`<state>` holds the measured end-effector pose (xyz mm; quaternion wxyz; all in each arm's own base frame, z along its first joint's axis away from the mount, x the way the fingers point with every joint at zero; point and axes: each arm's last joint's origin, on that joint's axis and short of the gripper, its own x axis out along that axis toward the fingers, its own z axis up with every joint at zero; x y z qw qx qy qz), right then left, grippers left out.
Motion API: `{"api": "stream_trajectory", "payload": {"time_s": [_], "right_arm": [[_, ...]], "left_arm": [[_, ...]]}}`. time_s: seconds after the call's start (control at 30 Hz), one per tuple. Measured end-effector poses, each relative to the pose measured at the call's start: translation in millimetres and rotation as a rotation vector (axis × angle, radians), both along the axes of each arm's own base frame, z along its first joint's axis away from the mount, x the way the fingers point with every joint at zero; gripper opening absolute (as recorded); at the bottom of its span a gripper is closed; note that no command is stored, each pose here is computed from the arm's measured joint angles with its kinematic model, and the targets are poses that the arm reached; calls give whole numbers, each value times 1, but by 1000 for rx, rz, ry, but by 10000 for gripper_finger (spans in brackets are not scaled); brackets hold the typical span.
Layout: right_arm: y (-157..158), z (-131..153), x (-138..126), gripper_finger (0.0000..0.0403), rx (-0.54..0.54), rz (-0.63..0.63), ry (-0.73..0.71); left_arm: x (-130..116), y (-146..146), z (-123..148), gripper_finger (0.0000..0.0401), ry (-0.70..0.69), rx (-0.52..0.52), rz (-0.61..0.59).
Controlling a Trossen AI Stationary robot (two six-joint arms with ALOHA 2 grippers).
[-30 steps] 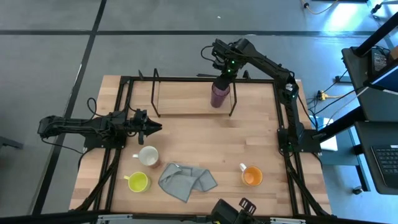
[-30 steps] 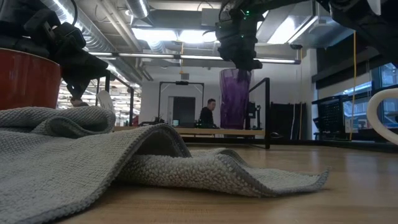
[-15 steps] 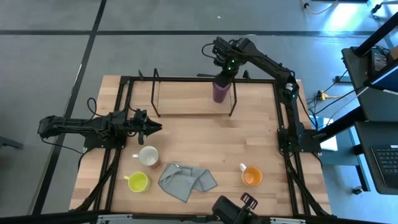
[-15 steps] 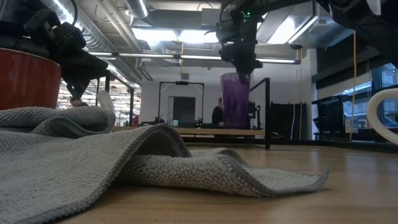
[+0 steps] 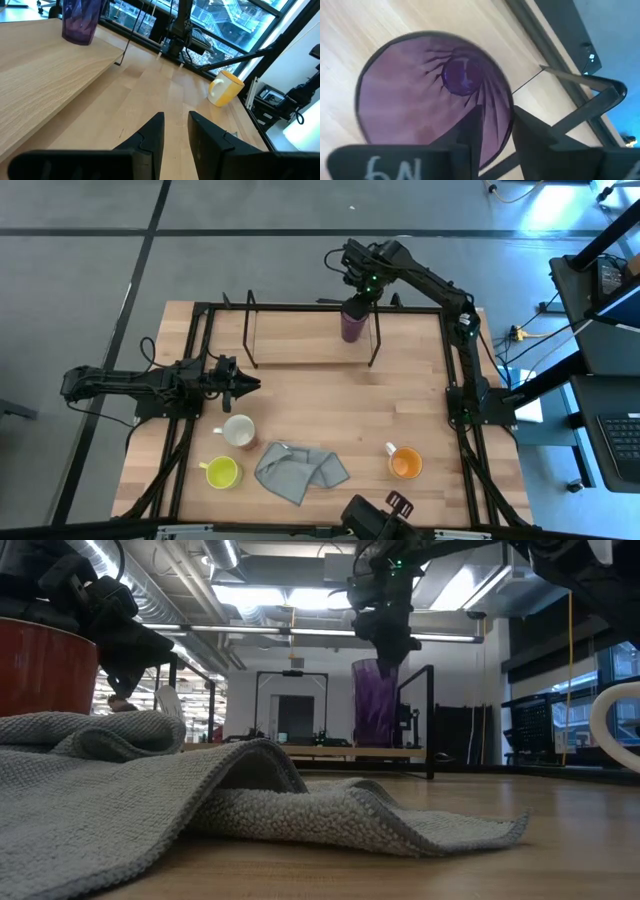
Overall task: Stack small to large cups/mugs on shelf
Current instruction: Put the violet cup on the shelf, then put the orange mug on the shelf
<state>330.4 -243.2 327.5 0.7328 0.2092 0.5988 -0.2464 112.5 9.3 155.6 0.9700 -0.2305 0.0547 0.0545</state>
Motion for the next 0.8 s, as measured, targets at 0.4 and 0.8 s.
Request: {"api": "stream_trajectory", "payload": {"time_s": [0.4, 0.8], "right_arm": [[20, 55, -18, 135, -50, -18, -139], [104, 119, -30, 135, 106, 273, -478]], "left_arm": [[0, 0, 0, 80, 0, 1, 0], [0, 2, 3, 80, -3, 247, 42]]}}
